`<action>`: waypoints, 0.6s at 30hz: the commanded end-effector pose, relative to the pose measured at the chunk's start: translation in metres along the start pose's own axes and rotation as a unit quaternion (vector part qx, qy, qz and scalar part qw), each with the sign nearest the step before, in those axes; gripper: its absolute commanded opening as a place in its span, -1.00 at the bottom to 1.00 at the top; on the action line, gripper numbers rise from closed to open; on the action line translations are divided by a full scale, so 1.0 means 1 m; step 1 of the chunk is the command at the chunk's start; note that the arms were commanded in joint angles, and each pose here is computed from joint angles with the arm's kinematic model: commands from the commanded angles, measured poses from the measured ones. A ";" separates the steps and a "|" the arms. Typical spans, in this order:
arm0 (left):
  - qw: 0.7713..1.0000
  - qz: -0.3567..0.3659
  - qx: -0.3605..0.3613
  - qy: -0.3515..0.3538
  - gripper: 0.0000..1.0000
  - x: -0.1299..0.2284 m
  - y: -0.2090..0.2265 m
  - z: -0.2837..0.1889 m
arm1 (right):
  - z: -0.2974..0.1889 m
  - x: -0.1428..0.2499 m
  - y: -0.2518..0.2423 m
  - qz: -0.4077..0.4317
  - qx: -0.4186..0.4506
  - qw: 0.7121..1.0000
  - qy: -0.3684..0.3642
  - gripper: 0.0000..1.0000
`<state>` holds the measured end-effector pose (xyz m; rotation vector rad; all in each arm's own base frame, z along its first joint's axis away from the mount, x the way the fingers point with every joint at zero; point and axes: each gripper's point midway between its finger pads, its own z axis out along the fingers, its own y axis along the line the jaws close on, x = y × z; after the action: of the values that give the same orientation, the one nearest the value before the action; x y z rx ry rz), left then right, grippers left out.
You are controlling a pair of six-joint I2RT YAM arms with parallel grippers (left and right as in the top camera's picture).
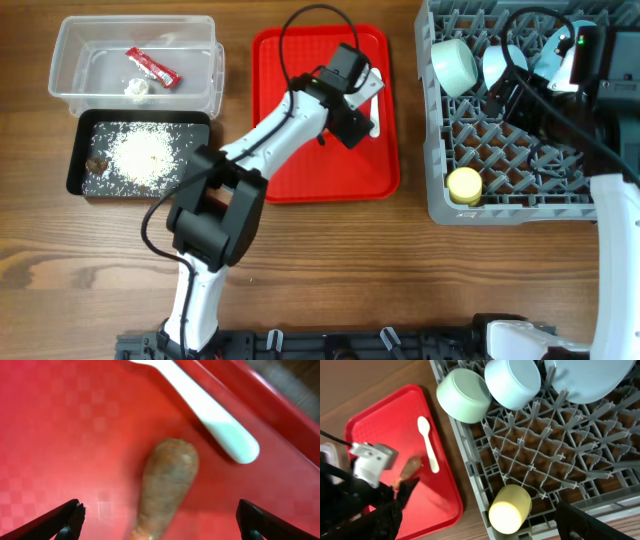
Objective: Sort waste into correct bins and load items into the dishwasher rack
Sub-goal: 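Reach the left gripper to the red tray and grasp the carrot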
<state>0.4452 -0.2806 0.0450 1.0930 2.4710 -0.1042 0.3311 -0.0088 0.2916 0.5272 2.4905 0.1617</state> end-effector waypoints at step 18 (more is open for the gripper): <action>0.996 -0.062 0.052 0.028 -0.53 0.021 -0.011 0.041 | 0.008 0.000 -0.006 -0.009 0.017 1.000 0.009 0.99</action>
<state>0.4442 -0.2798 0.0073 1.0630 2.5506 -0.2101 0.3324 -0.0091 0.2876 0.5308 2.5044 0.1576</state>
